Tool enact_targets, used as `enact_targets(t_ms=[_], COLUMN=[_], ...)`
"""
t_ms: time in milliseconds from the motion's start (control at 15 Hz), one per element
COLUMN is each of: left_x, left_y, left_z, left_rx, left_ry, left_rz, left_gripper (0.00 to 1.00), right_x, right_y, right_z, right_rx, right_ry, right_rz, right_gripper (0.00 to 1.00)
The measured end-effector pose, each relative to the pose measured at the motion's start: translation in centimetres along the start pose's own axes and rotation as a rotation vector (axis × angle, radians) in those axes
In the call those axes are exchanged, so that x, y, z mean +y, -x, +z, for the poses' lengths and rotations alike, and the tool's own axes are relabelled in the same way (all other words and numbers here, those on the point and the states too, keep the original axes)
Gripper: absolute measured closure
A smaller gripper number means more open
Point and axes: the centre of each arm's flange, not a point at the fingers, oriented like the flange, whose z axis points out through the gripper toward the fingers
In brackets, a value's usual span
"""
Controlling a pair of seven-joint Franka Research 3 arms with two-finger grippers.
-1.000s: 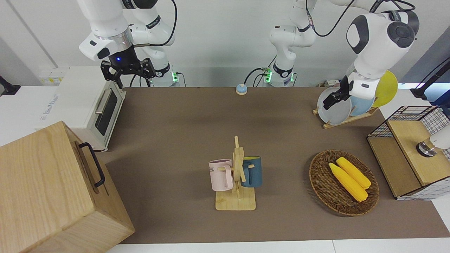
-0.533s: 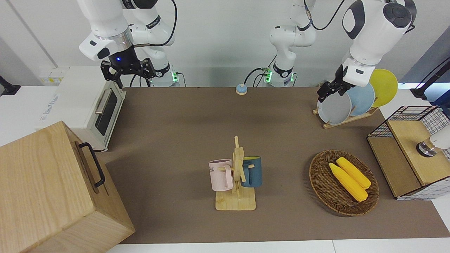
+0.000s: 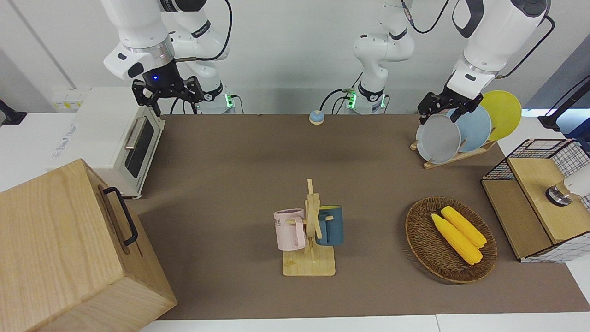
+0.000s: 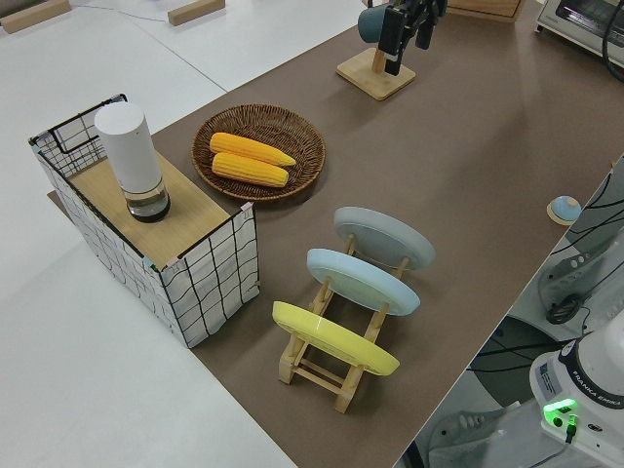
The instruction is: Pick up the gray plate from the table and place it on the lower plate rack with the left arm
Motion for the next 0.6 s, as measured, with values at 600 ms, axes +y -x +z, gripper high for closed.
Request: enact_targets(t_ms=[600], left_x=[0.9], left_y=[0.9], left_z=[-1.3], left_rx=[0.005], left_ry=[0.038], left_rz=[-0.092], left_gripper=[0.0], right_x=[0.0], right_y=[0.0], right_z=[0.0], right_rx=[0.0], right_ry=[0.0], right_rz=[0.0], right_gripper=[0.01])
